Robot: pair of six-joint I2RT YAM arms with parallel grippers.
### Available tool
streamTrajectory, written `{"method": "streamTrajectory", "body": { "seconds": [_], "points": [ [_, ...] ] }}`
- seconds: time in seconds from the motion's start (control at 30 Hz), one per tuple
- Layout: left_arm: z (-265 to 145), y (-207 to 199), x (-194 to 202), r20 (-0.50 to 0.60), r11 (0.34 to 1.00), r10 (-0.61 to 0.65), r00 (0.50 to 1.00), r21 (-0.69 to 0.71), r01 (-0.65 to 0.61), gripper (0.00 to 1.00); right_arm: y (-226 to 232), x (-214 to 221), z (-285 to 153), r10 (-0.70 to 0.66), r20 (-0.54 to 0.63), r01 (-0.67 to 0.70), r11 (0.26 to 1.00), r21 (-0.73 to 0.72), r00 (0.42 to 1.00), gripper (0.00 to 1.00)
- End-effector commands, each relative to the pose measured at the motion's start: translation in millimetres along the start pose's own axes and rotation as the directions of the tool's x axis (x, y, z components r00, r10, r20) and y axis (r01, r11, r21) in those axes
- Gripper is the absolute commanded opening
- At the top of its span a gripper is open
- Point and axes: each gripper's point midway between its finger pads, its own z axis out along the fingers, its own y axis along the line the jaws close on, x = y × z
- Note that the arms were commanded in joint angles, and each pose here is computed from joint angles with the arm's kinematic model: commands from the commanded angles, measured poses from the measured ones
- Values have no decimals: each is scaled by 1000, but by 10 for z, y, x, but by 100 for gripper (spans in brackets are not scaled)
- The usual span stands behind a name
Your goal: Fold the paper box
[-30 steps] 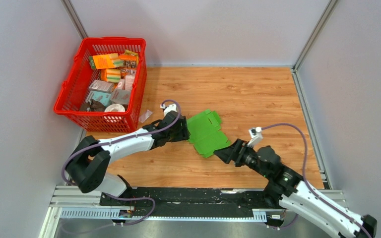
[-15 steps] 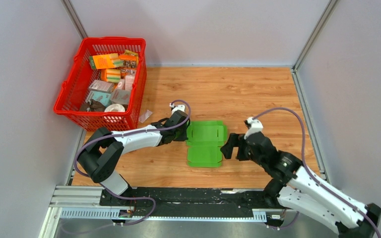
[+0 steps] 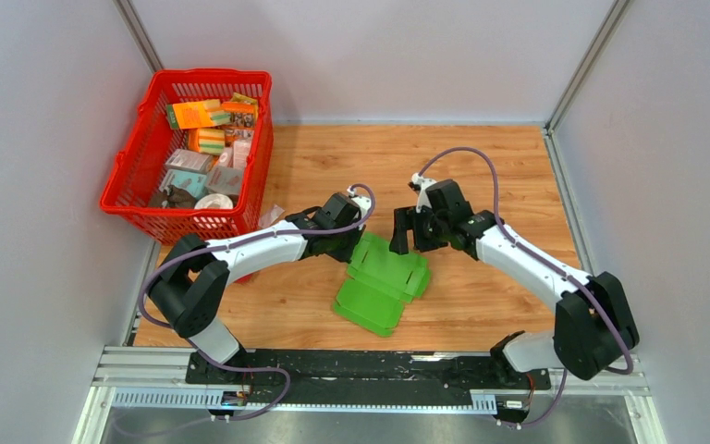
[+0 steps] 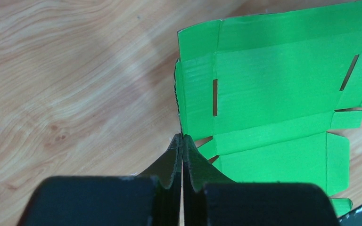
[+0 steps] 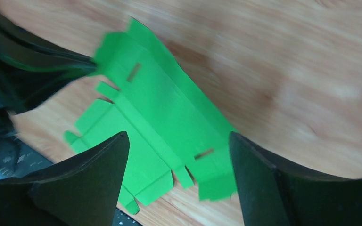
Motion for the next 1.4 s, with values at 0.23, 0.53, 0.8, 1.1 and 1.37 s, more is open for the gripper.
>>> {"method": "streamTrajectory", "body": {
  "seconds": [0.23, 0.53, 0.8, 1.1, 1.37],
  "points": [
    [-150, -153, 12, -10, 975, 189, 982, 124, -186, 0, 201, -156, 140, 18, -27, -28, 878, -478, 999, 67],
    [-281, -220, -75, 51, 968, 198, 979, 150, -203, 0, 124, 80, 483, 58, -108, -99, 900, -424, 992, 59],
    [-379, -149, -33, 70, 970, 205, 976, 118, -213, 0, 284, 62, 430, 62, -107, -107, 857, -504, 992, 51],
    [-467, -144, -99, 120, 973, 185, 975, 118, -199, 0, 345, 176, 492, 48, -126, -109, 833, -542, 991, 41],
    [-557, -173, -130, 163, 971, 153, 975, 161, -179, 0, 354, 352, 524, 74, -135, -134, 847, -515, 988, 27]
  ]
}}
